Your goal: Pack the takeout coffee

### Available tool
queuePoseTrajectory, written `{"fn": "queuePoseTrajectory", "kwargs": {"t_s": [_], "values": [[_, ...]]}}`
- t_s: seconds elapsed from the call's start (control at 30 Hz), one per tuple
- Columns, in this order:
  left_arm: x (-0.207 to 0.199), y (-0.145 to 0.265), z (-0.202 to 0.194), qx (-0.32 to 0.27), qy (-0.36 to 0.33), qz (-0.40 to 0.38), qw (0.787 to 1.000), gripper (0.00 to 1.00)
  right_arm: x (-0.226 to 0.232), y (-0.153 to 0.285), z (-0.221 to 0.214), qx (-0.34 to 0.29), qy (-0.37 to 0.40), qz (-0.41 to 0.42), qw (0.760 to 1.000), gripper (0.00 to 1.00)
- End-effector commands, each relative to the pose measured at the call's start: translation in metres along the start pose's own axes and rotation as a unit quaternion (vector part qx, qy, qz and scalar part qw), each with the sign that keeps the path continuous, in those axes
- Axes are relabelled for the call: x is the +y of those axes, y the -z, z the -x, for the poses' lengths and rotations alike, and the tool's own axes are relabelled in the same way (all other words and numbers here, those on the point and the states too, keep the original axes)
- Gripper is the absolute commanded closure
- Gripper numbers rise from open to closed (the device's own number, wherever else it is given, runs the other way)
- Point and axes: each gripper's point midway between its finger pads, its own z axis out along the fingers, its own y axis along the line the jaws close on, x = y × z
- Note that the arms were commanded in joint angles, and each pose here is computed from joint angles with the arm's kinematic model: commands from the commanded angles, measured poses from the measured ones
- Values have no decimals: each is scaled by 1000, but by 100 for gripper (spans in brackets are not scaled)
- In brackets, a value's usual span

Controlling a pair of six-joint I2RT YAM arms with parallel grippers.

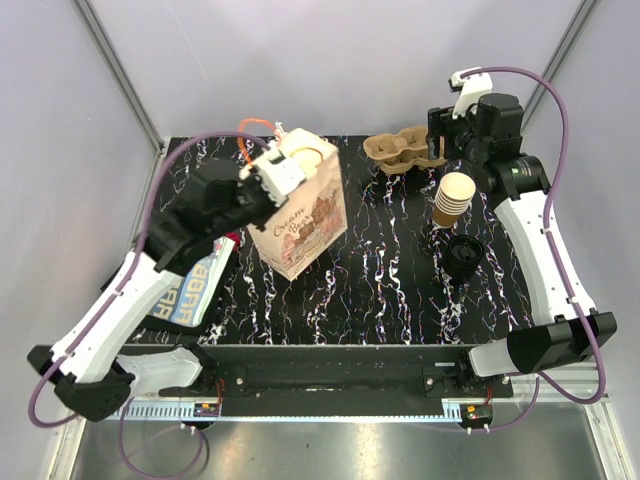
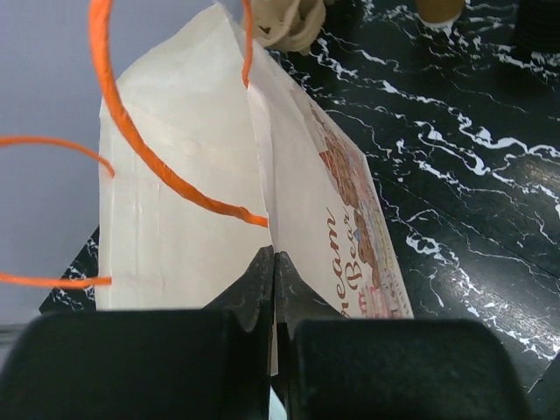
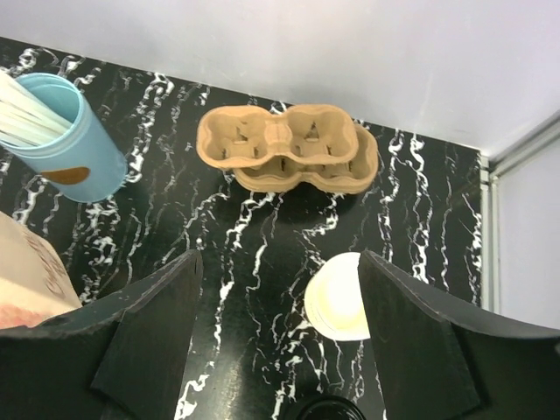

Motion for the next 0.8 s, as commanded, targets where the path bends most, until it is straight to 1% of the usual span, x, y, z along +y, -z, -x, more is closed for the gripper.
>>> {"fn": "queuePoseTrajectory", "kwargs": {"t_s": [0.0, 0.17, 0.23, 0.27, 0.37, 0.43, 0.47, 0.5, 0.57, 0.6, 0.67, 0.7, 0.73, 0.77], "values": [[3, -27, 17, -18, -17, 54, 998, 100, -10, -2, 9, -21, 11, -26, 999, 22], [-9, -62, 5, 12, -21, 74, 997, 100, -12, -9, -1, -13, 15, -32, 999, 22], [-15, -70, 3, 17, -18, 74, 997, 100, -12, -12, -6, -8, 18, -34, 999, 22], [-16, -74, 0, 21, -12, 78, 997, 98, -14, -13, -9, -4, 20, -37, 999, 22], [-26, -79, -2, 20, -8, 64, 998, 86, -15, -15, -14, 0, 23, -40, 999, 21], [-34, -78, -2, 16, -8, 50, 999, 82, -15, -16, -17, 3, 22, -39, 999, 21], [-38, -77, -1, 14, -8, 43, 999, 70, -16, -18, -19, 6, 21, -38, 999, 21], [-42, -77, -2, 13, -9, 37, 999, 64, -16, -19, -19, 6, 20, -37, 999, 21], [-48, -73, 2, 4, -7, 21, 1000, 55, -19, -24, -23, 12, 16, -38, 999, 21], [-49, -71, 5, 0, -6, 17, 1000, 45, -20, -27, -23, 14, 16, -36, 999, 21], [-54, -66, 9, -9, -3, 1, 1000, 35, -22, -37, -27, 23, 13, -35, 999, 21], [-54, -64, 13, -14, -3, -3, 1000, 27, -21, -41, -27, 25, 12, -33, 999, 21], [-55, -60, 16, -19, 0, -9, 1000, 23, -21, -43, -22, 22, 12, -29, 999, 21], [-55, -58, 20, -23, 0, -12, 1000, 18, -19, -54, -31, 37, 11, -25, 999, 21]]}}
